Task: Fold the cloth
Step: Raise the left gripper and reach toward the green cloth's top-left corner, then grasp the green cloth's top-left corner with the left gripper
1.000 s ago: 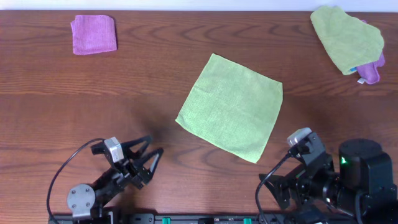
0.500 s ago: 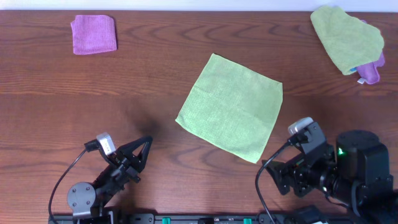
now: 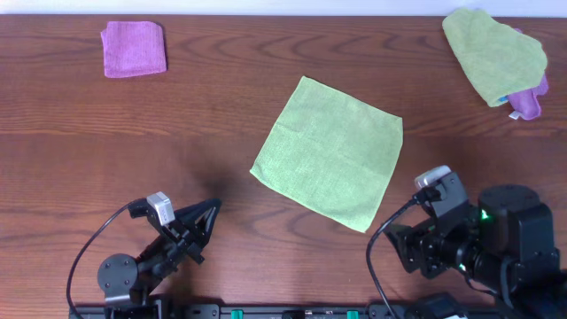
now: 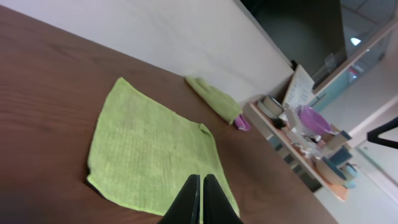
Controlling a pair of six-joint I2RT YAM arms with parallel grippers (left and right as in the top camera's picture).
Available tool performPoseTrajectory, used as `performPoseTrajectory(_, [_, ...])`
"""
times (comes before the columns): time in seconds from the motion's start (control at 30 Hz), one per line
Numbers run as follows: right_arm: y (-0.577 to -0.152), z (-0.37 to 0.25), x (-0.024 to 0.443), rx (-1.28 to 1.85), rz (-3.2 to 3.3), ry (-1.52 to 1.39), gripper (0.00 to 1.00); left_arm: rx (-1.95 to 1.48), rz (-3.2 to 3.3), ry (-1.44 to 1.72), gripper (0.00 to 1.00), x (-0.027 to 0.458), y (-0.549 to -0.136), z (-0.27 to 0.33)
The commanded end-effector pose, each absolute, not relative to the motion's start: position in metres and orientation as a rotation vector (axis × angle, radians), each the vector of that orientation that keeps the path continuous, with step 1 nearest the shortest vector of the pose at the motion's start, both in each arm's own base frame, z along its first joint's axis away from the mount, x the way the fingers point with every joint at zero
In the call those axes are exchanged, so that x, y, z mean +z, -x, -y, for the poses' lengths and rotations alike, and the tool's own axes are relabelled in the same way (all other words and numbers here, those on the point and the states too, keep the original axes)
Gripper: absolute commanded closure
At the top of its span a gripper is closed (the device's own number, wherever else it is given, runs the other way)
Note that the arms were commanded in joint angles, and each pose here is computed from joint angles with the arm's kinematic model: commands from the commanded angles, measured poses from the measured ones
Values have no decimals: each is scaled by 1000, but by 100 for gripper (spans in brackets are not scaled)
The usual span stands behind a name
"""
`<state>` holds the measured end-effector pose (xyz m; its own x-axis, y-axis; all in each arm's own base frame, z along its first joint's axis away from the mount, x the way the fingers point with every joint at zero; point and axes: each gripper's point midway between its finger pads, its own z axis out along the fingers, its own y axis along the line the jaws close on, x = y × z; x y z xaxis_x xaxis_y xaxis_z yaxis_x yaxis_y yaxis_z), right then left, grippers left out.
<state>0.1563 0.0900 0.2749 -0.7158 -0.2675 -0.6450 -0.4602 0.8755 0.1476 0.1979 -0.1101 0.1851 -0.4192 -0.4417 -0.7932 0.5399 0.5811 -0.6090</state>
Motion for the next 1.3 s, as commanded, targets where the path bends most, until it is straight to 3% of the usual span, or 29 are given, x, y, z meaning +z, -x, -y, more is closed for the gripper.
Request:
performPoseTrajectory(0.0, [-148, -86, 296, 393, -2359, 485, 23, -1051, -1690, -90, 94, 189, -202, 108])
performPoseTrajectory(0.4, [-87, -53, 309, 365, -2280, 344, 18, -928, -1870, -390, 94, 203, -247, 138])
performPoseTrajectory(0.83, [-75, -43, 311, 389, -2250, 200, 11, -726, -2077, -802, 95, 198, -363, 234])
performPoseTrajectory(1.27, [-80, -29, 310, 353, -2259, 28, 9, -382, -2115, -928, 95, 152, -478, 249])
